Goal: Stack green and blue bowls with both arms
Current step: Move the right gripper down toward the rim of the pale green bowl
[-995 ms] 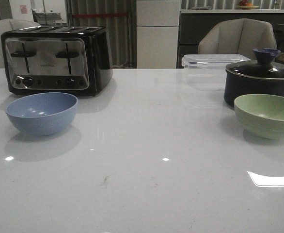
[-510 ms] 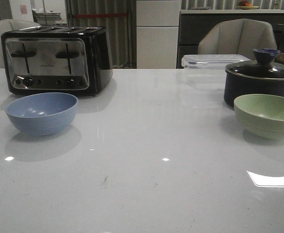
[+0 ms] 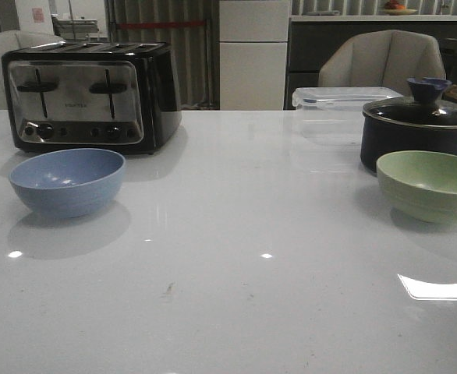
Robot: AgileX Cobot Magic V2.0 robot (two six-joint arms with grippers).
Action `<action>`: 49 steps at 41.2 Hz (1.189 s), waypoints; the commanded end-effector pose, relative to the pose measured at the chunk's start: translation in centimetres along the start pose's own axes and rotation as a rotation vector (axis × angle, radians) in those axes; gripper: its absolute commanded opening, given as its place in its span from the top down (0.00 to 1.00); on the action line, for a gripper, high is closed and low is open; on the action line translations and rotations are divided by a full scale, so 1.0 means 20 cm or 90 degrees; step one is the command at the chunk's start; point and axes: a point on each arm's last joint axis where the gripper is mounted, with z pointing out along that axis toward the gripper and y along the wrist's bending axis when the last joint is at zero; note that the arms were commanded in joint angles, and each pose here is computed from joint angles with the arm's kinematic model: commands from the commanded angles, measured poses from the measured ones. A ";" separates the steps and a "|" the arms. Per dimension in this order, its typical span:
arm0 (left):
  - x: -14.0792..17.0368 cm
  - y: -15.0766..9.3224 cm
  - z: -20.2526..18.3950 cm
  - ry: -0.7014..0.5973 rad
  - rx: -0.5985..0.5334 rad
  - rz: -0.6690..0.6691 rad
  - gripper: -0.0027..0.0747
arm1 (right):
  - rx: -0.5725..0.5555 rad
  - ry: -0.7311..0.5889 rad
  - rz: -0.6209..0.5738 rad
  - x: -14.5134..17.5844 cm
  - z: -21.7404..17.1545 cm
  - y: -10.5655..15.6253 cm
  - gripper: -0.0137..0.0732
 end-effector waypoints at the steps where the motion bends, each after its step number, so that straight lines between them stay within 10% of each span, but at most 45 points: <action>1: -0.07 -0.01 0.02 -0.042 0.006 -0.007 0.84 | 0.004 -0.026 -0.003 -0.06 0.01 0.00 0.79; 6: -0.07 -0.01 0.05 -0.020 0.006 -0.007 0.74 | 0.005 -0.004 -0.003 -0.06 0.05 0.00 0.57; 15: -0.07 -0.01 0.10 -0.001 0.006 -0.007 0.27 | 0.006 0.017 -0.004 -0.07 0.09 0.00 0.12; 49: -0.05 -0.26 0.08 -0.011 0.222 0.146 0.26 | -0.004 0.160 0.135 -0.45 0.67 -0.21 0.13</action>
